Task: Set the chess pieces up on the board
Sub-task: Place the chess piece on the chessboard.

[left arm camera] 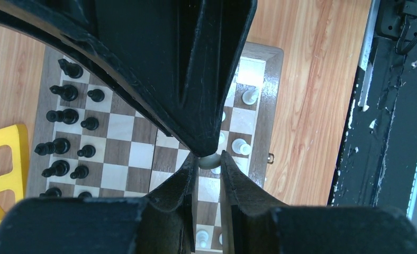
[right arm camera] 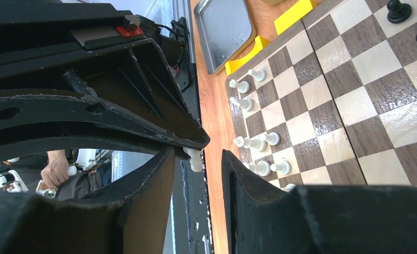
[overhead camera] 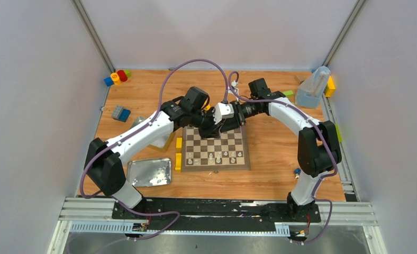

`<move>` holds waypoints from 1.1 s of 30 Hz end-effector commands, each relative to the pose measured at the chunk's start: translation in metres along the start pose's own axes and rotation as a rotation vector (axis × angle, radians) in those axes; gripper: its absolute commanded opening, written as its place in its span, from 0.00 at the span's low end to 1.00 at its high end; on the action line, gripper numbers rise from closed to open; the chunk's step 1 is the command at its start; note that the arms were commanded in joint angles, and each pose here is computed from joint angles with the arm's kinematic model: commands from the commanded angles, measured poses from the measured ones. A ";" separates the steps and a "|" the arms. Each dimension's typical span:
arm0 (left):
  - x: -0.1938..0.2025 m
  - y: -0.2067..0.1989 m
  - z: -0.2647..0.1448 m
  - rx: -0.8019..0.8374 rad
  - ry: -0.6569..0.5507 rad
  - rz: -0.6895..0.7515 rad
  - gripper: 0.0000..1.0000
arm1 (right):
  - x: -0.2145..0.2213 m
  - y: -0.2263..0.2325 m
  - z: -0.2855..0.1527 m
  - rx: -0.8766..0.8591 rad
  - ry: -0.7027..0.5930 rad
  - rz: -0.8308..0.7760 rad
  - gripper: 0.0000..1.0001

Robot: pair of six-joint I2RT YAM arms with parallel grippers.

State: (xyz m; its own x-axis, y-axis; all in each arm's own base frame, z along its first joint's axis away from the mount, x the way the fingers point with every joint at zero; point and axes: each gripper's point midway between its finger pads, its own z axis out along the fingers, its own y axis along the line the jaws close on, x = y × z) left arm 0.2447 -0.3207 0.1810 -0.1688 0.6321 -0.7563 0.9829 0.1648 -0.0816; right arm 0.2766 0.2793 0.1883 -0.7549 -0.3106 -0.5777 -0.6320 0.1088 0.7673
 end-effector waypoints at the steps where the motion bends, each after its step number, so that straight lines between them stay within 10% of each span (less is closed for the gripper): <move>1: -0.031 -0.001 -0.019 -0.037 -0.095 0.040 0.16 | -0.004 0.008 0.003 -0.054 -0.002 -0.039 0.37; 33: -0.017 0.003 -0.014 -0.066 -0.071 0.023 0.25 | 0.000 0.018 0.008 -0.105 0.024 -0.050 0.02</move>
State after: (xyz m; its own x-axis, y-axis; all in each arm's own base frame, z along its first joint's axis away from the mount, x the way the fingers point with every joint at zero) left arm 0.2480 -0.3185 0.1857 -0.1707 0.6178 -0.7676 0.9787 0.1967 -0.0594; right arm 0.2629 0.2840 0.1848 -0.7565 -0.3424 -0.5572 -0.6092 0.0594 0.7908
